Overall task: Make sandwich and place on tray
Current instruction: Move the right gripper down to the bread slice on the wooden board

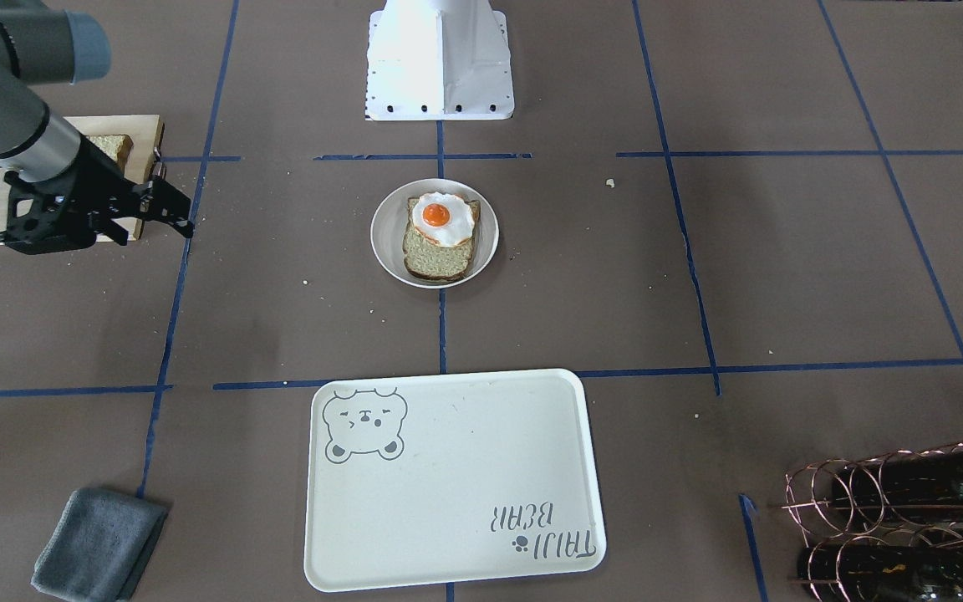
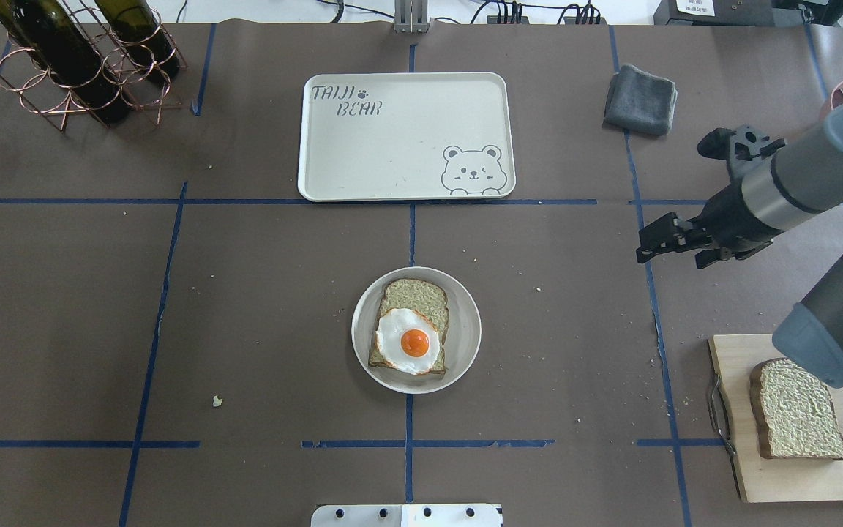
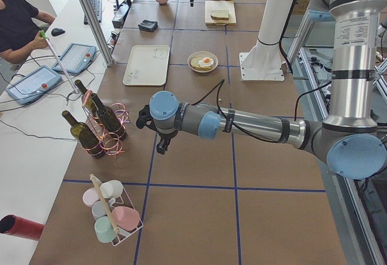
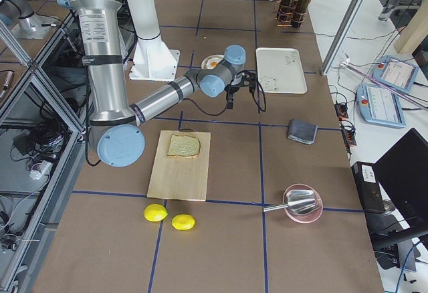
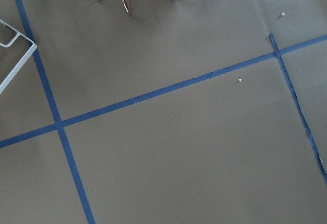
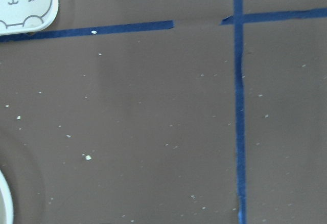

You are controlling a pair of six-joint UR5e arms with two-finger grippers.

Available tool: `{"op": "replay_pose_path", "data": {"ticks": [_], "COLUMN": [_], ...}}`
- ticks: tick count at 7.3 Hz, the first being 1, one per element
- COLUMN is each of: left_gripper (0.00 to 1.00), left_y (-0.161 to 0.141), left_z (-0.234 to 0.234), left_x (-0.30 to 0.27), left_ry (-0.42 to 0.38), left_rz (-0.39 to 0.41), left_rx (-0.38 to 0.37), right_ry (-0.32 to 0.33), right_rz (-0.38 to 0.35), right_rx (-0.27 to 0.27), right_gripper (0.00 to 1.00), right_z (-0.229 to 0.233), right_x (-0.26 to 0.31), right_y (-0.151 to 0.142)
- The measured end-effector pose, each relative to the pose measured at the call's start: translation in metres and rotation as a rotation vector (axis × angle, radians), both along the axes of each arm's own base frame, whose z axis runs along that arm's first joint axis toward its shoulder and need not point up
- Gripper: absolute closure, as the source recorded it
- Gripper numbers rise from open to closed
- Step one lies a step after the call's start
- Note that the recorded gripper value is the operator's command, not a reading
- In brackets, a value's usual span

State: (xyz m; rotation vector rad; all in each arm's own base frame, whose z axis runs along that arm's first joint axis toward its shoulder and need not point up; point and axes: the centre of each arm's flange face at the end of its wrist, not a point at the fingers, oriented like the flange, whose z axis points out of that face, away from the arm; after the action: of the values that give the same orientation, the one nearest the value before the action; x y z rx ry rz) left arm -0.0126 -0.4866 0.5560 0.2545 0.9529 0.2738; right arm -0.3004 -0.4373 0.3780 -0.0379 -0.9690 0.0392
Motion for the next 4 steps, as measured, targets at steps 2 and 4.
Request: {"op": "replay_pose_path", "data": {"ticks": [2,4], "left_gripper": [0.0,0.0], "left_y": [-0.002,-0.002], "left_z": [-0.003,-0.007], "left_x": [-0.001,-0.001], "left_ry": [-0.017,-0.018], "left_rz": [-0.004,-0.006], "left_rx": [0.012,0.021], "right_ry": [0.019,0.079], "right_rz": [0.014,0.043], "right_rx": [-0.048,-0.054], "right_gripper": [0.1,0.12], "right_z": [0.008,0.051], "right_x": [0.0,0.038], "right_y": [0.029,0.067]}}
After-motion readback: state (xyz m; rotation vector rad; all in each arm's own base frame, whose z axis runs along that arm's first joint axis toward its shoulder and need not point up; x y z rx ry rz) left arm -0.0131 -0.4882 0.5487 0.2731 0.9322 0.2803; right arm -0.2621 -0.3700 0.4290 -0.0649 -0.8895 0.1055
